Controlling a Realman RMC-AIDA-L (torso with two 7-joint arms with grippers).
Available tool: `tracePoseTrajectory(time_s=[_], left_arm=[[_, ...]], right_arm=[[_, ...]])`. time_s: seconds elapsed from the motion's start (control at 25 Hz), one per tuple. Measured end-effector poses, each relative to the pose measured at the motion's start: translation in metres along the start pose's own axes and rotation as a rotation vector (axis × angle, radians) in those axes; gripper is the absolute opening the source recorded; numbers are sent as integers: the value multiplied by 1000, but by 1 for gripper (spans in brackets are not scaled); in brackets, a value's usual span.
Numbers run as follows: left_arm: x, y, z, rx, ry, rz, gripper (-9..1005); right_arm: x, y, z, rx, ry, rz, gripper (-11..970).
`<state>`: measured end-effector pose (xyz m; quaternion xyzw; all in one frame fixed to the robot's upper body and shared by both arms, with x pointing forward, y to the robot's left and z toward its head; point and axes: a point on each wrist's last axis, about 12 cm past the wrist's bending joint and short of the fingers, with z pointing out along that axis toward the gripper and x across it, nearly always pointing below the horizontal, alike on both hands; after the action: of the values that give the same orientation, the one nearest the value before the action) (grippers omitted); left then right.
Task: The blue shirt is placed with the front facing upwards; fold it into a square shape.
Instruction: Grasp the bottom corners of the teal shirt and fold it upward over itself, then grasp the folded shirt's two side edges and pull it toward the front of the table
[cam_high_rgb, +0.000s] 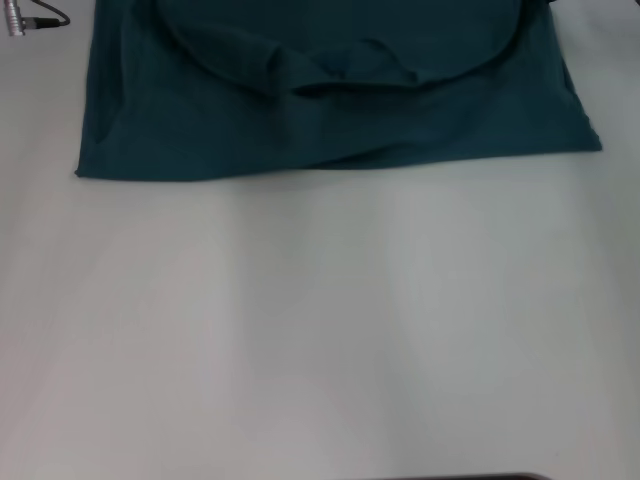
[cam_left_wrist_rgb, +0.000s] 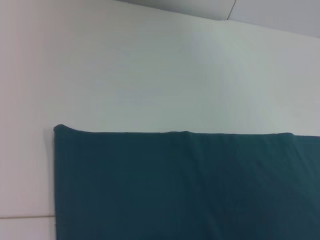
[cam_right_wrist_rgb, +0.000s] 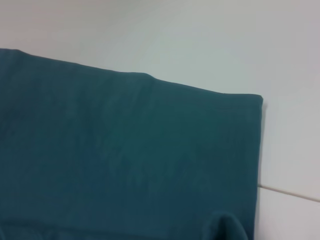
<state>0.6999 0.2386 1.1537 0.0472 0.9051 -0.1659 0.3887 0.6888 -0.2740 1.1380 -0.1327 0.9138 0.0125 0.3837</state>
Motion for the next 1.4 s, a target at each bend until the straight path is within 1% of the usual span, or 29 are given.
tracePoseTrajectory(time_s=[0.04, 0.08, 0.16, 0.2, 0.32, 0.44, 0.52, 0.6, 0.68, 0.72, 0.8, 0.84, 0.96, 1.04, 1.12, 1.28, 1.4], left_arm=[[0, 0, -1, 5, 5, -10, 314], [0, 0, -1, 5, 5, -10, 356], [-2, 5, -6, 12, 1, -50, 439], [-2, 10, -10, 19, -3, -78, 480], [2, 23, -26, 63, -18, -157, 717], [13, 35, -46, 118, -26, -215, 755], [27, 44, -61, 169, -19, -275, 780], [40, 51, -71, 224, -9, -339, 780], [55, 58, -81, 294, -3, -416, 780], [55, 58, -81, 294, -3, -416, 780], [78, 69, -90, 357, 1, -504, 780], [82, 70, -91, 365, 1, -520, 780], [104, 79, -93, 377, 12, -591, 780], [117, 83, -92, 377, 24, -628, 779], [127, 84, -90, 377, 37, -643, 779], [137, 87, -88, 369, 52, -648, 779], [137, 89, -86, 342, 44, -630, 779]], right_arm=[[-1, -3, -3, -10, 4, 25, 391], [-1, -3, -3, -10, 4, 25, 474], [-2, -8, -8, -32, 7, 66, 641], [-2, -12, -12, -52, 8, 93, 661], [3, -20, -26, -143, 3, 162, 721], [18, -25, -47, -303, -40, 240, 782], [30, -28, -59, -409, -70, 285, 822], [46, -33, -73, -529, -105, 336, 862], [62, -37, -85, -629, -142, 379, 860], [71, -39, -91, -672, -158, 398, 859], [86, -41, -101, -738, -186, 419, 857], [96, -43, -106, -769, -199, 429, 856], [117, -45, -115, -826, -237, 439, 856], [130, -47, -117, -836, -258, 461, 856], [137, -48, -117, -835, -260, 480, 856], [142, -49, -115, -833, -257, 490, 856], [141, -49, -113, -831, -263, 484, 856]])
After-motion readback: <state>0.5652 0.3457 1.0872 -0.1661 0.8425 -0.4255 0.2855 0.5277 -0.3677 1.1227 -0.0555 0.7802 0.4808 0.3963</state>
